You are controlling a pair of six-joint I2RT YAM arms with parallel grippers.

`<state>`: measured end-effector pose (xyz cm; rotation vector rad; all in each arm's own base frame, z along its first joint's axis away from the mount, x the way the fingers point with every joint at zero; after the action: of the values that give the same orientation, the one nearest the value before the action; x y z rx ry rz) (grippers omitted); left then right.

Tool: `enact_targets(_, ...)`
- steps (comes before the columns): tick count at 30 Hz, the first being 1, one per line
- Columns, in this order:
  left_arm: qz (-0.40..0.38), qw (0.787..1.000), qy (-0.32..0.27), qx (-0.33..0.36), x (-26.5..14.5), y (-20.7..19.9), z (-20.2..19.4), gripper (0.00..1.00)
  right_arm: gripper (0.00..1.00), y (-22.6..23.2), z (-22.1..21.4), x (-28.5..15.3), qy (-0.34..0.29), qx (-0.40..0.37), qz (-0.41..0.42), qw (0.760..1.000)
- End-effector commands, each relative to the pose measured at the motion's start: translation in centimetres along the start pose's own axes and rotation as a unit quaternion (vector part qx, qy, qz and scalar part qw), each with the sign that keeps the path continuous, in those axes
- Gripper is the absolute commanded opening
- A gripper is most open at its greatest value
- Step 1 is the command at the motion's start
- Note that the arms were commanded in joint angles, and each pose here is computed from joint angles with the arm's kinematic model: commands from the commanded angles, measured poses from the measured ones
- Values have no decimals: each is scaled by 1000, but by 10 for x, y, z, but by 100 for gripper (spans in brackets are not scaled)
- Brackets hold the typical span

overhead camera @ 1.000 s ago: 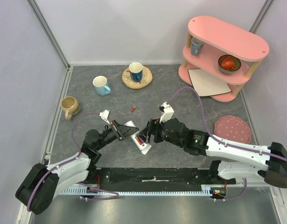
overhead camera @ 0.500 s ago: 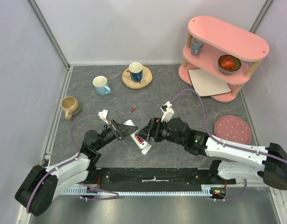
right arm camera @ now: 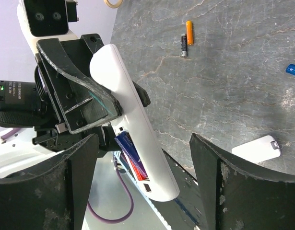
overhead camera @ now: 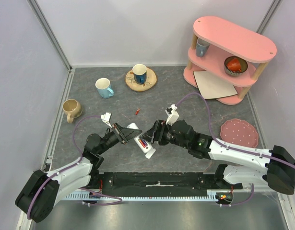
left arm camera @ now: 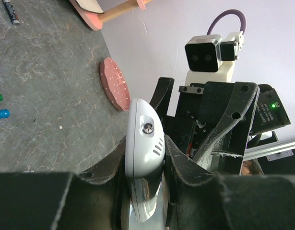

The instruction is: Load the batteries into the remote control

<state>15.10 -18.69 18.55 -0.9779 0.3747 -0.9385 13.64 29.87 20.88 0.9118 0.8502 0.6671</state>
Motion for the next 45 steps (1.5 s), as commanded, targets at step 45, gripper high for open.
enact_targets(45,-57,997,-37,21,4,-28,19,2,78,-22,-9,11,21,19,-18,999)
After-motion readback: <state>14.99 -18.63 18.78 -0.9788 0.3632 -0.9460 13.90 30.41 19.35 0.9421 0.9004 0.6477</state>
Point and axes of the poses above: each gripper's point midway between its finger pads, its own x axis out along the fingers, its own y axis along the line the jaws close on, z = x × y, the point moved 6 cm from there along -x, back along the fingers, and after that the axes turned 11 degrees about x, right-handed, at the moved point
